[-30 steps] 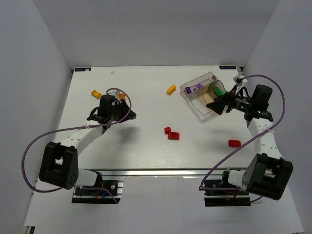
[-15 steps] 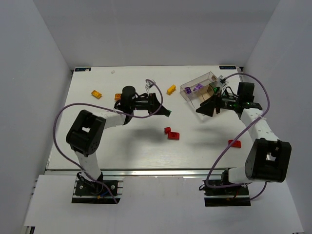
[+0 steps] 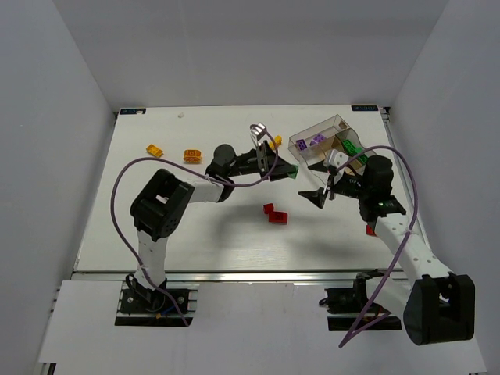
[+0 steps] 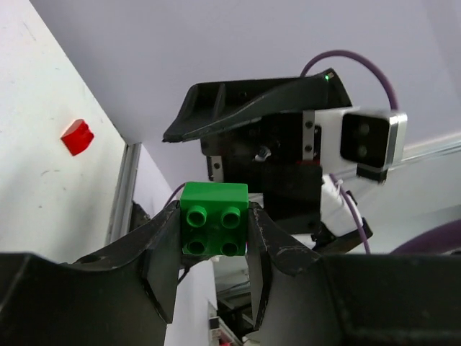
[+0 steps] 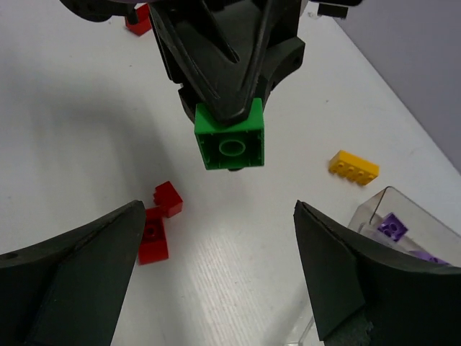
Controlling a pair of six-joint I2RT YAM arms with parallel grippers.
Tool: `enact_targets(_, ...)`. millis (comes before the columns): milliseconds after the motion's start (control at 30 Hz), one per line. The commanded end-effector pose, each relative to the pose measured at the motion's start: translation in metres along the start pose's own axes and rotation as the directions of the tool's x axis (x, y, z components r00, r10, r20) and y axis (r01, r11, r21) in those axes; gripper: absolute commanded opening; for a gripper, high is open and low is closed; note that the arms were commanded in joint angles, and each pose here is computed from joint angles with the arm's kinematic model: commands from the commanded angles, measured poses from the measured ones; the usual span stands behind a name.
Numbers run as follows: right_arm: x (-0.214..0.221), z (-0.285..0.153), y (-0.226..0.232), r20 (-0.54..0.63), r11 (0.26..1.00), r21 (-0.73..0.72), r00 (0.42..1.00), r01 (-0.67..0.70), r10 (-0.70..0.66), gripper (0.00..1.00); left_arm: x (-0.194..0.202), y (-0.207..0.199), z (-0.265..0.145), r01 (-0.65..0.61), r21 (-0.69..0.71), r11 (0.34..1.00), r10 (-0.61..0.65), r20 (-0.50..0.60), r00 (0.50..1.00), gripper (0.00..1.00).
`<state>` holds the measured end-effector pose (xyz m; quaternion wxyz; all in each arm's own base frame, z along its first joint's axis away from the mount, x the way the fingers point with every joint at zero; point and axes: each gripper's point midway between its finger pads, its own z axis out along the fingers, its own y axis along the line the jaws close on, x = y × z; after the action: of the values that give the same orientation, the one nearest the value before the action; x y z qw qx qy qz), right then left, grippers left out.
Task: Sort the legos into containers by color
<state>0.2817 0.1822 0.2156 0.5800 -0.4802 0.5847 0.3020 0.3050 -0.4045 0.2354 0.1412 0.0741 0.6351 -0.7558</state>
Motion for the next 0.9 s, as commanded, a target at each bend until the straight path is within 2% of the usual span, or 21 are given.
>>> enact_targets(0,-0.014,0.005,-0.014,0.053,0.978,0.028,0.977,0.205,-0.206,0.89,-0.009,-0.025,0.016,0.038,-0.001,0.999,-0.038,0.028,0.999,0.0)
enact_targets(133,-0.019,0.008,-0.008,0.099,0.981,-0.008,0.977,0.192,-0.19,0.89,-0.004,-0.012,0.02,0.079,-0.046,0.996,-0.078,0.007,0.997,0.0)
enact_targets(333,-0.022,0.01,-0.008,0.108,0.985,0.003,0.98,0.17,-0.169,0.88,0.005,-0.006,0.028,0.088,-0.055,0.995,-0.09,-0.033,0.995,0.0)
enact_targets(533,-0.025,0.014,-0.006,0.118,0.988,-0.013,0.981,0.156,-0.153,0.76,0.012,-0.008,0.036,0.086,-0.041,0.995,-0.089,-0.065,0.994,0.0)
enact_targets(633,-0.025,0.016,-0.004,0.116,0.987,-0.023,0.981,0.157,-0.154,0.64,0.012,-0.009,0.036,0.085,-0.037,0.996,-0.088,-0.068,0.994,0.0)
enact_targets(667,-0.025,0.016,-0.005,0.11,0.986,-0.015,0.981,0.163,-0.161,0.55,0.017,-0.009,0.039,0.086,-0.036,0.996,-0.089,-0.079,0.993,0.0)
enact_targets(733,-0.025,0.015,-0.007,0.106,0.987,-0.004,0.981,0.162,-0.161,0.48,0.017,-0.008,0.039,0.088,-0.036,0.996,-0.09,-0.082,0.993,0.0)
enact_targets(767,-0.024,0.016,-0.008,0.102,0.988,0.004,0.982,0.157,-0.156,0.39,0.017,-0.009,0.039,0.087,-0.034,0.996,-0.09,-0.083,0.993,0.0)
enact_targets(800,-0.024,0.015,-0.011,0.099,0.988,0.012,0.983,0.157,-0.157,0.35,0.018,-0.008,0.038,0.09,-0.035,0.995,-0.092,-0.083,0.992,0.0)
enact_targets(833,-0.024,0.015,-0.011,0.097,0.987,0.018,0.983,0.158,-0.159,0.26,0.018,-0.008,0.038,0.091,-0.036,0.995,-0.093,-0.083,0.992,0.04)
enact_targets(867,-0.024,0.015,-0.012,0.093,0.988,0.027,0.983,0.155,-0.157,0.13,0.018,-0.009,0.038,0.087,-0.031,0.996,-0.089,-0.081,0.993,0.08)
